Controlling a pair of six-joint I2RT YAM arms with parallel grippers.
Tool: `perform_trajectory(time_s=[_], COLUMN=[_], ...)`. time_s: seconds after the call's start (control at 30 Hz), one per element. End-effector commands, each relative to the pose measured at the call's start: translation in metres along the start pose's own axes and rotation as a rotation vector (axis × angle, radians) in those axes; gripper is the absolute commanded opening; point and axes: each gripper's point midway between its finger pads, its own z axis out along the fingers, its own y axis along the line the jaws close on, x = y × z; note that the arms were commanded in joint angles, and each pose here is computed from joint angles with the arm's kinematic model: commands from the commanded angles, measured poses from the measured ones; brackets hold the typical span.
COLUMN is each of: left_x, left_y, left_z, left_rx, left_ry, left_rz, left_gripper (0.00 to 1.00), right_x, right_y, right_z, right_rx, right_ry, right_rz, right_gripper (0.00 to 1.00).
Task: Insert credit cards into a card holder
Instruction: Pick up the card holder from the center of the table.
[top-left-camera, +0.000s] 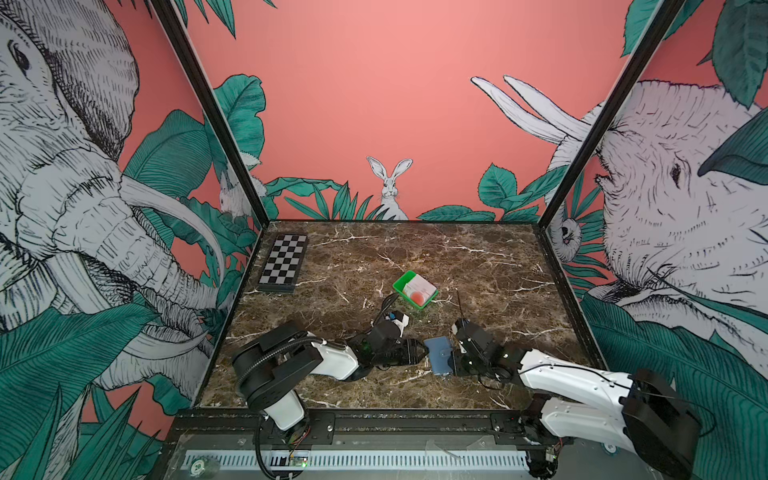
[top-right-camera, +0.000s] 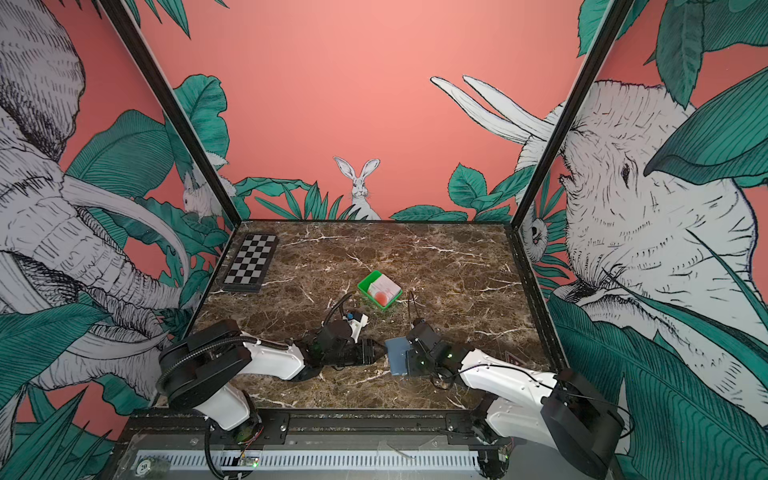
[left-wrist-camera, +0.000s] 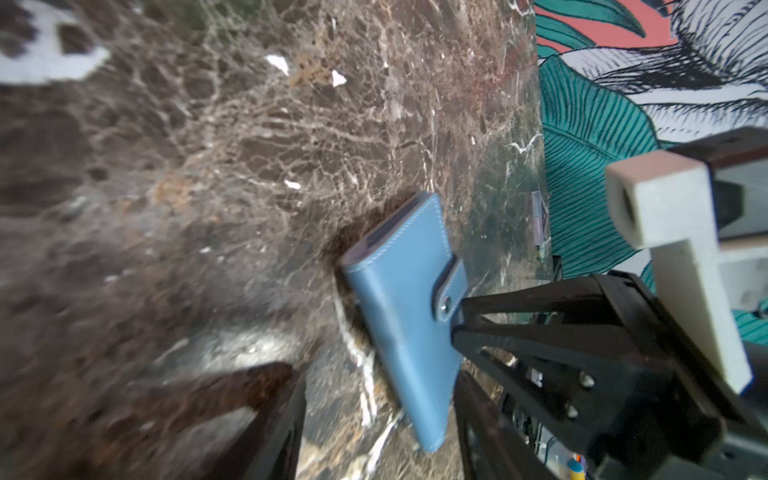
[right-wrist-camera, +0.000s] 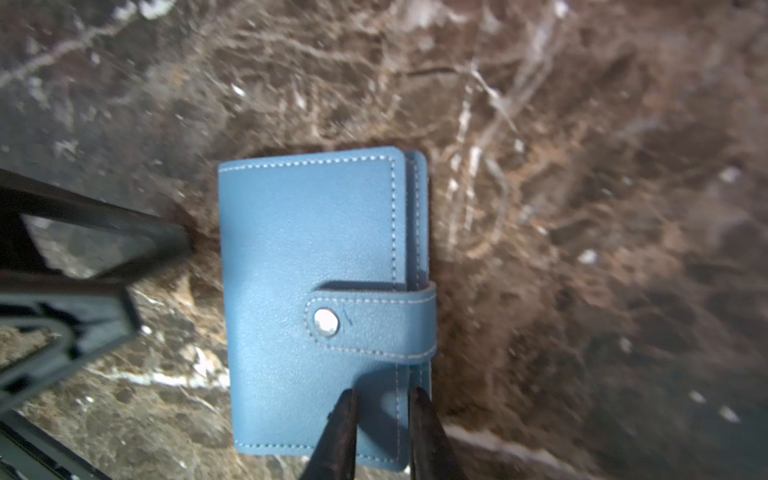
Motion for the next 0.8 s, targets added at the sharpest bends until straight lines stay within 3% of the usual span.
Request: perform_trajectory(time_s=[0.0, 0.2, 0.6, 0.77], left_x=[0.003, 0.006, 0.004, 0.004], left_y=[-0.002, 0.002, -0.005, -0.007], left_z=[0.006, 0.013, 0.015, 0.013], left_rx=[0.033, 0.045, 0.097, 0.106], left_ry=[0.005, 0.011, 0.001, -0.003], left_rz=[-0.042, -0.058, -0.053, -0.047], left_gripper=[0.59, 0.58, 0.43, 0.43], right_x=[-0.012, -0.016, -0.016, -0.018], right_y=[0.021, 0.032, 0.029, 0.026], right_z=[0.005, 0.014, 0.016, 0.014], right_rx=[-0.071, -0.075, -0.053, -0.036], right_ry=[-0.043, -0.053, -0.063, -0.071], right_rz=[0.012, 0.011, 0.032, 0.042], right_gripper=[0.19, 0.15, 0.12, 0.12])
